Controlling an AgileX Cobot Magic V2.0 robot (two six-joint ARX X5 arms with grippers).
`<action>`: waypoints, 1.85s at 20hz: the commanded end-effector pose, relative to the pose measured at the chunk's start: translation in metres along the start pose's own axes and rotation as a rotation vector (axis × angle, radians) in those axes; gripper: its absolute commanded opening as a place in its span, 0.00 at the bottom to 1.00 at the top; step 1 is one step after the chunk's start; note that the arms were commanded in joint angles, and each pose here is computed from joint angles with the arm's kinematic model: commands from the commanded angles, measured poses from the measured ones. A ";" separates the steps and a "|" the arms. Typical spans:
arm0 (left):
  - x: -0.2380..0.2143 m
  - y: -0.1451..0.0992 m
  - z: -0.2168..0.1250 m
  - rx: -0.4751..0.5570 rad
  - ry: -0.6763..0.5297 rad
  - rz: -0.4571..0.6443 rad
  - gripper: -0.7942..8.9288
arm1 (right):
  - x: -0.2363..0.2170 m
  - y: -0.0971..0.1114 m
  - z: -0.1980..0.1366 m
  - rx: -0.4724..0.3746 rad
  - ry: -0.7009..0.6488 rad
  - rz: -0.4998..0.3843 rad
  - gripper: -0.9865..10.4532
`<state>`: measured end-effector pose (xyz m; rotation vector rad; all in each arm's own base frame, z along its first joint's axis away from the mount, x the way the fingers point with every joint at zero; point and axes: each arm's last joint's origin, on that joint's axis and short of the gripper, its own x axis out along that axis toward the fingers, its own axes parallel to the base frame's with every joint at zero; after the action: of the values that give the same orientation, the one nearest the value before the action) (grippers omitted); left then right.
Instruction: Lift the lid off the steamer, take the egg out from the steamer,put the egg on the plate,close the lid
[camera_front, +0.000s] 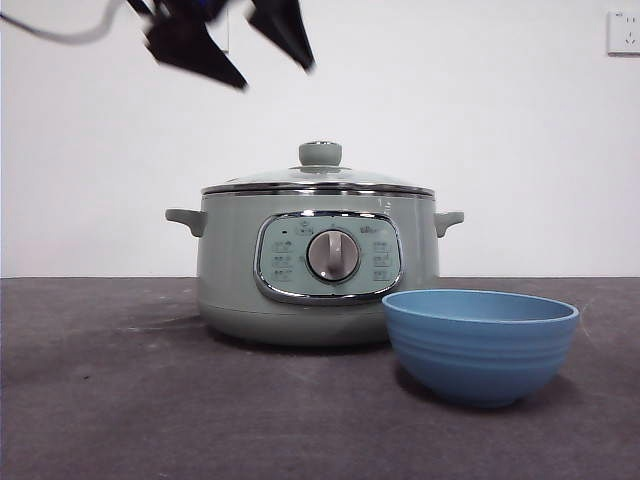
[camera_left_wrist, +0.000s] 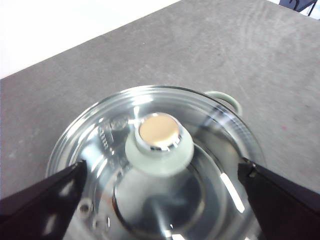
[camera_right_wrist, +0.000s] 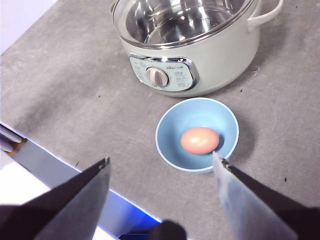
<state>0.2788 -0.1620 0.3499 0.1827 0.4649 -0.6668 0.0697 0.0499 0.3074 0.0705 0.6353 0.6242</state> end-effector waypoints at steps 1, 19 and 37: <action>-0.042 -0.008 0.000 -0.005 0.017 -0.051 0.66 | 0.002 0.000 -0.002 -0.005 0.010 0.003 0.39; -0.161 -0.033 -0.026 -0.087 0.133 -0.242 0.08 | 0.001 0.000 -0.007 0.003 0.066 0.044 0.08; -0.161 -0.031 -0.023 -0.059 0.101 -0.207 0.08 | 0.001 0.000 -0.007 0.003 0.062 0.040 0.09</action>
<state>0.1389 -0.0895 0.4069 0.1015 0.6086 -0.8456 0.0664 0.0495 0.3033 0.0715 0.6970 0.6639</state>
